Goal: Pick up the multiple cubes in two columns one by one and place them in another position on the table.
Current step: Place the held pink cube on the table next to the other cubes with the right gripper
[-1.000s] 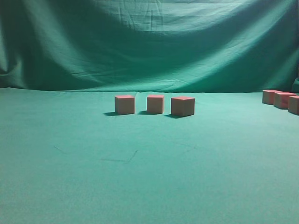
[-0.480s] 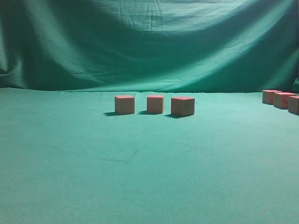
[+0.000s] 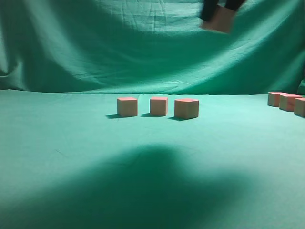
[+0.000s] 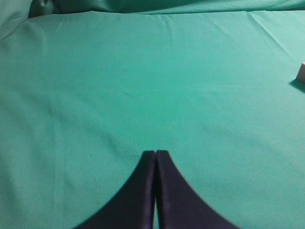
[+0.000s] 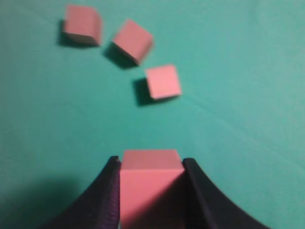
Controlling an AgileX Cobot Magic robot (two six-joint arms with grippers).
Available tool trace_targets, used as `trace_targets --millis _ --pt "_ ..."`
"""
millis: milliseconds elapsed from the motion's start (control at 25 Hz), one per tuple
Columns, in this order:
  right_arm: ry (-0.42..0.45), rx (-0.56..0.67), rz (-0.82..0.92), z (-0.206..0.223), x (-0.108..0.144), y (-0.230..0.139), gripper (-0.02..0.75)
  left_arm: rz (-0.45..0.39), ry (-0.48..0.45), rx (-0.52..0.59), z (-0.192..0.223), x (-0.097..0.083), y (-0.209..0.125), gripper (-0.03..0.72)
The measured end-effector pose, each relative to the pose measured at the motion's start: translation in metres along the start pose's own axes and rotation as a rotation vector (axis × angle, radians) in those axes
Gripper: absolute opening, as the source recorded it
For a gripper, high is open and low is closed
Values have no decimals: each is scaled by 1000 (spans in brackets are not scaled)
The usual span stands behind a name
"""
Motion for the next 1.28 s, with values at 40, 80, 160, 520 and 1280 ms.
trace_targets --millis 40,80,160,520,1280 --pt "19 -21 -32 -3 15 4 254 0 0 0 0 0 0 0" --pt "41 -44 -67 -6 33 9 254 0 0 0 0 0 0 0" --pt "80 -68 -114 -9 62 15 254 0 0 0 0 0 0 0" --pt "124 16 -50 37 112 33 254 0 0 0 0 0 0 0" --pt "-26 219 145 133 116 55 254 0 0 0 0 0 0 0"
Point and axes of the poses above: a point on each arm's last joint axis where the gripper is mounted, z pointing out along that axis toward the gripper, x along the wrist's bending axis when the last joint is at zero, y = z × x, the point moved 5 cm from there along z, pointing out along that axis toward the gripper, and after that the axes turned 8 degrees about z, right-handed, at the moved point
